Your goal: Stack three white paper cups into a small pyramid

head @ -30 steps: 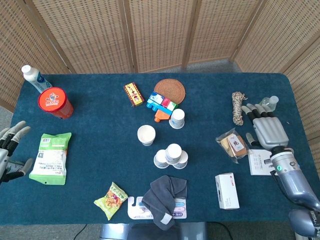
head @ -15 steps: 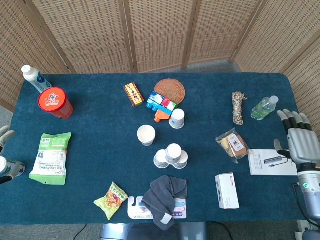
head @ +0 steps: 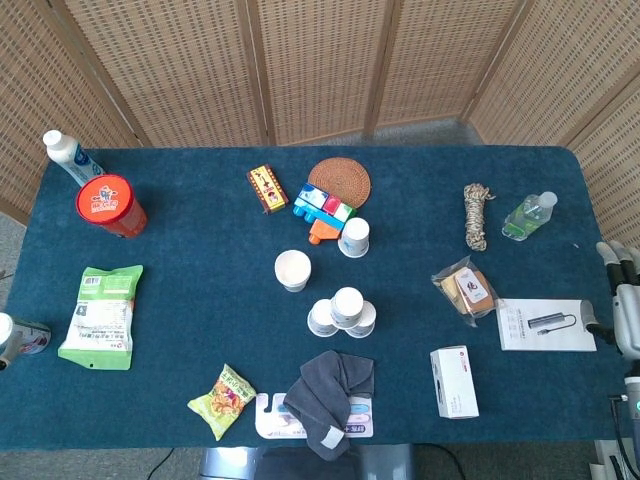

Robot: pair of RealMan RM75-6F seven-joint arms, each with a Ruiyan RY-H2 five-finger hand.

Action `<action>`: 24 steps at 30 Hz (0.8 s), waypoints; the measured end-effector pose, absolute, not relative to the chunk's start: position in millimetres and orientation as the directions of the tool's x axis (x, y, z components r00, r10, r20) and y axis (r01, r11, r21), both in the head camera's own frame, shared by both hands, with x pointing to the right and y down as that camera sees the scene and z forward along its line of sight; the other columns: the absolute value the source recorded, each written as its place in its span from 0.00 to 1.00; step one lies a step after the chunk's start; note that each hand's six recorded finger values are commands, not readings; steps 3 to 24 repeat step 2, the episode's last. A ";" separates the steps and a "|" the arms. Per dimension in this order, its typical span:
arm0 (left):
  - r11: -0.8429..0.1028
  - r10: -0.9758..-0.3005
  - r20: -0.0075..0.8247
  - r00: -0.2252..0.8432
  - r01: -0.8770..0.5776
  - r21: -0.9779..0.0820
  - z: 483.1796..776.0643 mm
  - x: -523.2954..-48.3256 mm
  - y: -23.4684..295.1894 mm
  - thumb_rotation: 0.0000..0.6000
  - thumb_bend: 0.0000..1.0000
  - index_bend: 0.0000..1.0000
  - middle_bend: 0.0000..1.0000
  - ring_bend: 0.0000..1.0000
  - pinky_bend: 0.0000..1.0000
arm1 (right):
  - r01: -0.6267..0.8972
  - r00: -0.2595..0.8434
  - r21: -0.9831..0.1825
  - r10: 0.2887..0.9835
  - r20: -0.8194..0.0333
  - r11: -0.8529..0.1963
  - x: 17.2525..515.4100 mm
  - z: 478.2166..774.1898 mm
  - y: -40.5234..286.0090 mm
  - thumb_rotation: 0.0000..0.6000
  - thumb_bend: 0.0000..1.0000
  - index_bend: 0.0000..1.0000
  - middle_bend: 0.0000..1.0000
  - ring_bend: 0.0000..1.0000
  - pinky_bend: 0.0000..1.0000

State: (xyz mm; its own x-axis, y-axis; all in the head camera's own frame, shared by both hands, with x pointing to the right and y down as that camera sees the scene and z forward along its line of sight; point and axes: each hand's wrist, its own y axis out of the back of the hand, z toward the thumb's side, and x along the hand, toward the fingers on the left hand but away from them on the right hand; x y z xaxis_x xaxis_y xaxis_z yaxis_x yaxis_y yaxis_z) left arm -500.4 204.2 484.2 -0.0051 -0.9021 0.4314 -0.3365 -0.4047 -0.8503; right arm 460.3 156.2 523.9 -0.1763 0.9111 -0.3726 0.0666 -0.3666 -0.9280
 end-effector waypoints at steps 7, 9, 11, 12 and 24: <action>-0.406 -0.902 0.432 -0.004 -0.335 -0.851 484.2 -499.7 204.1 1.00 0.47 0.00 0.00 0.00 0.02 | 0.070 -0.173 -0.928 0.912 -0.373 -0.366 460.3 524.8 156.2 1.00 0.46 0.02 0.00 0.00 0.00; -0.406 -0.902 0.432 -0.004 -0.335 -0.851 484.2 -499.7 204.1 1.00 0.47 0.00 0.00 0.00 0.02 | 0.070 -0.173 -0.928 0.912 -0.373 -0.366 460.3 524.8 156.2 1.00 0.46 0.02 0.00 0.00 0.00; -0.406 -0.902 0.432 -0.004 -0.335 -0.851 484.2 -499.7 204.1 1.00 0.47 0.00 0.00 0.00 0.02 | 0.070 -0.173 -0.928 0.912 -0.373 -0.366 460.3 524.8 156.2 1.00 0.46 0.02 0.00 0.00 0.00; -0.406 -0.902 0.432 -0.004 -0.335 -0.851 484.2 -499.7 204.1 1.00 0.47 0.00 0.00 0.00 0.02 | 0.070 -0.173 -0.928 0.912 -0.373 -0.366 460.3 524.8 156.2 1.00 0.46 0.02 0.00 0.00 0.00; -0.406 -0.902 0.432 -0.004 -0.335 -0.851 484.2 -499.7 204.1 1.00 0.47 0.00 0.00 0.00 0.02 | 0.070 -0.173 -0.928 0.912 -0.373 -0.366 460.3 524.8 156.2 1.00 0.46 0.02 0.00 0.00 0.00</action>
